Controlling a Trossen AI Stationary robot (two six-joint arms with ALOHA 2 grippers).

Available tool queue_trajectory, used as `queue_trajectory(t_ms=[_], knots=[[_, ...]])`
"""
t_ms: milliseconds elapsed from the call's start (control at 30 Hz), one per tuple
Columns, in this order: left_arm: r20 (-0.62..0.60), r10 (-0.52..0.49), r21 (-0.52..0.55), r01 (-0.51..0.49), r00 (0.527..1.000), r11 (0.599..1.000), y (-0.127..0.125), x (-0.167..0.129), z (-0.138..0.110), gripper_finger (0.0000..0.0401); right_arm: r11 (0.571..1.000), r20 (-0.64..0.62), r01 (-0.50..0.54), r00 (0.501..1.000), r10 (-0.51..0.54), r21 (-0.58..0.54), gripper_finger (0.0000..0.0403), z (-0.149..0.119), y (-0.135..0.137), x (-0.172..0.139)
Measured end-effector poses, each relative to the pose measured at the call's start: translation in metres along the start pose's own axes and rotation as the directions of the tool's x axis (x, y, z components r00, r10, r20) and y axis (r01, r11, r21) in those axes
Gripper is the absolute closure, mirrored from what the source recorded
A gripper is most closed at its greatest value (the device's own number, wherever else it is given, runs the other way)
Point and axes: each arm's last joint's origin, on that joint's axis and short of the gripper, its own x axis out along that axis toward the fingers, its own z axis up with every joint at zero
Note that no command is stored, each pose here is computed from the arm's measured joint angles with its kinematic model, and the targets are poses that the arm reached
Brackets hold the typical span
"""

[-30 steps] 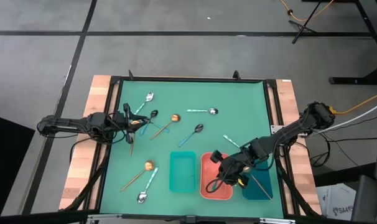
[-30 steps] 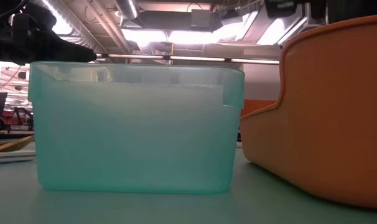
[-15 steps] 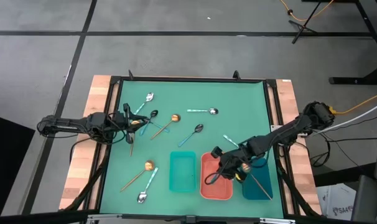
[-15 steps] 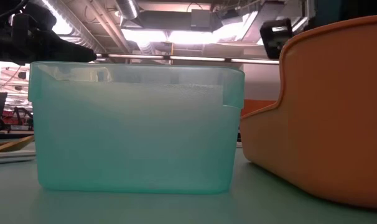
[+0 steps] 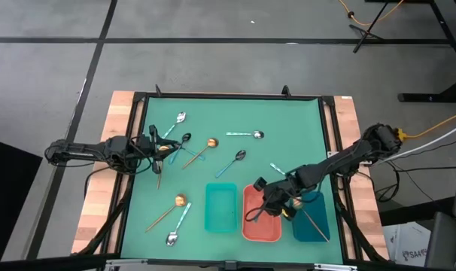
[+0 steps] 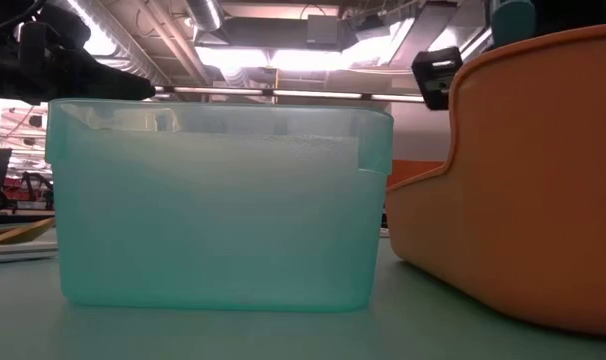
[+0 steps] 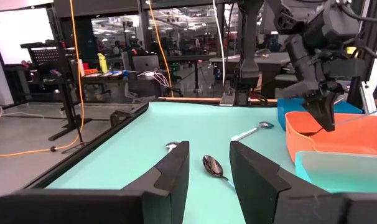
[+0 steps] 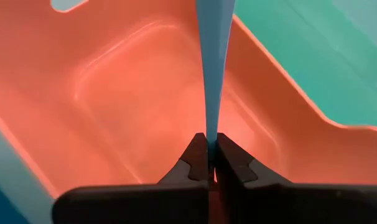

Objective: Sort silverware by color (type)
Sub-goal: Put the blue spoon into the orange bin

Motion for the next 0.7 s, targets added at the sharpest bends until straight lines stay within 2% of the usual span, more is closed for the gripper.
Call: queue_trajectory(t_ms=[267,700], knots=[[0.001,-0.001,-0.001,0.001,1.0,1.0,0.0,0.0,0.0,0.0291,1.0,-0.039,-0.023,0.999,0.022,-0.021,0.0401,-0.006,-0.001,0.022],[0.0,0.0,0.0,0.0,1.0,1.0,0.0,0.0,0.0,0.0291,0.999,-0.056,-0.027,0.998,0.026,-0.018,0.04,-0.008,-0.001,0.027]])
